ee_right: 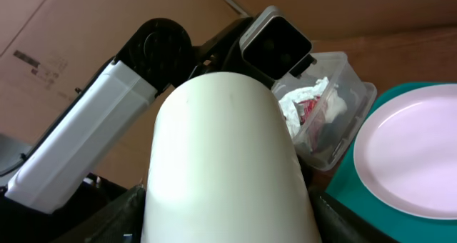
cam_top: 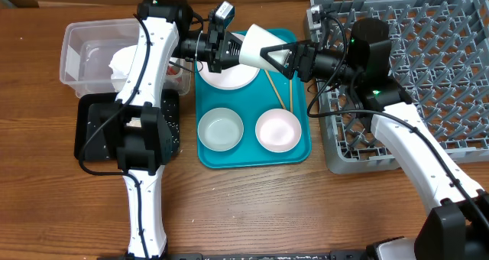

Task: Sort waste into correct bins and load items into the dishwasher
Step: 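Open the left gripper and carry the cup right to the dish rack, then lower the cup upside down into the rack and open the right gripper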

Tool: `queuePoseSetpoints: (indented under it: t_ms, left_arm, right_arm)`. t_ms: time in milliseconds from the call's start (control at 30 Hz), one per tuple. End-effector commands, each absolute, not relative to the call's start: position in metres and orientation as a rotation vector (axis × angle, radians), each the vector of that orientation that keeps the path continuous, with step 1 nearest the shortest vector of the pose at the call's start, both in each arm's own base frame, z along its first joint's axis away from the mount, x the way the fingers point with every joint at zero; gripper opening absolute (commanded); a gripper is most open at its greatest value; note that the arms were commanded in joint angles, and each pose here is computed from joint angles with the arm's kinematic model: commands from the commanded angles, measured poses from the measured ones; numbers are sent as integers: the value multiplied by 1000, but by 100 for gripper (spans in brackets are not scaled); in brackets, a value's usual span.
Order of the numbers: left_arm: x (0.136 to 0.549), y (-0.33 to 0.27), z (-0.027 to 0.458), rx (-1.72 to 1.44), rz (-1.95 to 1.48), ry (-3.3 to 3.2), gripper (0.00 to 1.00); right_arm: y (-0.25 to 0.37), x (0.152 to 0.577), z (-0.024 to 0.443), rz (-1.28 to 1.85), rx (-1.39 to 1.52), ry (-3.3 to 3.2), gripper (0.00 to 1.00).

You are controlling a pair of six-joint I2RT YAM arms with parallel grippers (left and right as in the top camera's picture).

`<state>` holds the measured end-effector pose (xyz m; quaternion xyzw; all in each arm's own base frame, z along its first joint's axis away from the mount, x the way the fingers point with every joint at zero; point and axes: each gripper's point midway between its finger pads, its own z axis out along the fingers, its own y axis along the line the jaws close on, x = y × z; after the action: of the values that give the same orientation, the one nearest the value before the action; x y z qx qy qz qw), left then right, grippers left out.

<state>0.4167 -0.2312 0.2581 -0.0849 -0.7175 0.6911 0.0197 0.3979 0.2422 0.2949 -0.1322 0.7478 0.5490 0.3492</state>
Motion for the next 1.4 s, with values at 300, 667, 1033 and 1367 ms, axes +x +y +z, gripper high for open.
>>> queuePoseSetpoints:
  t_ms: [300, 667, 1033, 1367]
  left_arm:
    - [422, -221, 260, -300, 2167, -2270, 49]
    - [449, -156, 232, -373, 1806, -2725, 56]
    - [479, -107, 241, -318, 748, -3387, 63]
    - [474, -121, 228, -410, 290, -3440, 65]
  right_arm:
    - [208, 414, 301, 1381, -276, 1922, 56]
    - [90, 418, 264, 1059, 226, 2168, 55]
    - [26, 369, 267, 388, 538, 2442, 55]
    - [12, 318, 207, 172, 663, 2775, 55]
